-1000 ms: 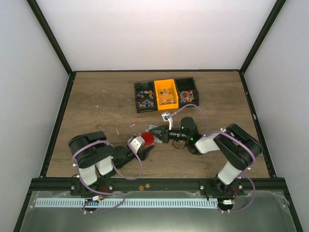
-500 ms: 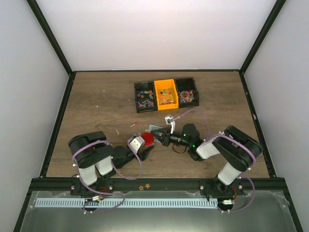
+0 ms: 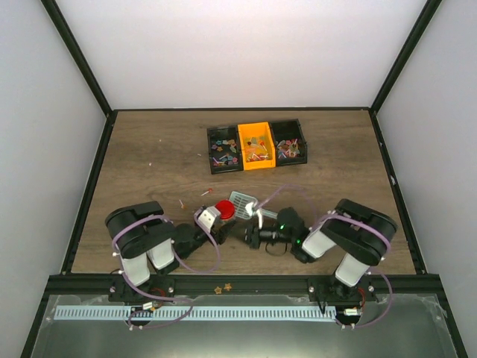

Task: Pack the candies
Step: Screw the bottle lid onto the packing bottle.

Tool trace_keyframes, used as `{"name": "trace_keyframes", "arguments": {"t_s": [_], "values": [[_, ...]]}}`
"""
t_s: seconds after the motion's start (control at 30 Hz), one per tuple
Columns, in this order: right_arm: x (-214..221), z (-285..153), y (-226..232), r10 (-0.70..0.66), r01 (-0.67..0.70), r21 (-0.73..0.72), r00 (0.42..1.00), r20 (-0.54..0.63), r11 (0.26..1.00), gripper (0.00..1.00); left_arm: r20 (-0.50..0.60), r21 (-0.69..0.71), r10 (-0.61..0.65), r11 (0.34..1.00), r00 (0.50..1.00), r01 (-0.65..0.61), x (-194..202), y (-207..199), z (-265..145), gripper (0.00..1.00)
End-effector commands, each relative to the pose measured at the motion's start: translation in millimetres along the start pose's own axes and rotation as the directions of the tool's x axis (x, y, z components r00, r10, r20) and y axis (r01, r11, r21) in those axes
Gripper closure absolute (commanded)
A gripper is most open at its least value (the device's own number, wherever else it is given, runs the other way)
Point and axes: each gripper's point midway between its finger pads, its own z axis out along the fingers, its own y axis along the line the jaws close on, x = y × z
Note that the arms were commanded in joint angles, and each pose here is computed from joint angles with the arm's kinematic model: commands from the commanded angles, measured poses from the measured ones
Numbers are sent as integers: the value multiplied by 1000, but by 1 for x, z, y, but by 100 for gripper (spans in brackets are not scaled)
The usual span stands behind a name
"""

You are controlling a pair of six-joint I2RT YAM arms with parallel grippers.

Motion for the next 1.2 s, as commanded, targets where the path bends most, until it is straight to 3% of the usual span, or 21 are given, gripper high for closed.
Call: {"name": "trace_keyframes", "arguments": {"t_s": [0.0,0.27,0.47,0.6,0.9,1.17], "values": [[102,-6,43,65,-135,-161,923,-379,978,99,-46,14,-69,997,997,70,22,3,-31,33],[94,-13,42,64,-115,-140,943,-328,983,99,-52,18,-65,998,997,66,23,2,-31,33],[37,-17,24,27,-34,-27,977,-211,999,99,-59,10,-56,998,997,56,25,4,-35,33],[-6,-21,7,-26,37,71,988,-150,997,84,-64,28,-44,999,997,46,25,1,-38,33],[-46,2,-19,-93,109,86,982,-167,990,82,-98,93,-21,995,995,31,33,-9,-38,30],[-41,16,-26,-60,66,23,977,-205,998,82,-110,125,9,992,994,5,37,-14,-42,29]]}}
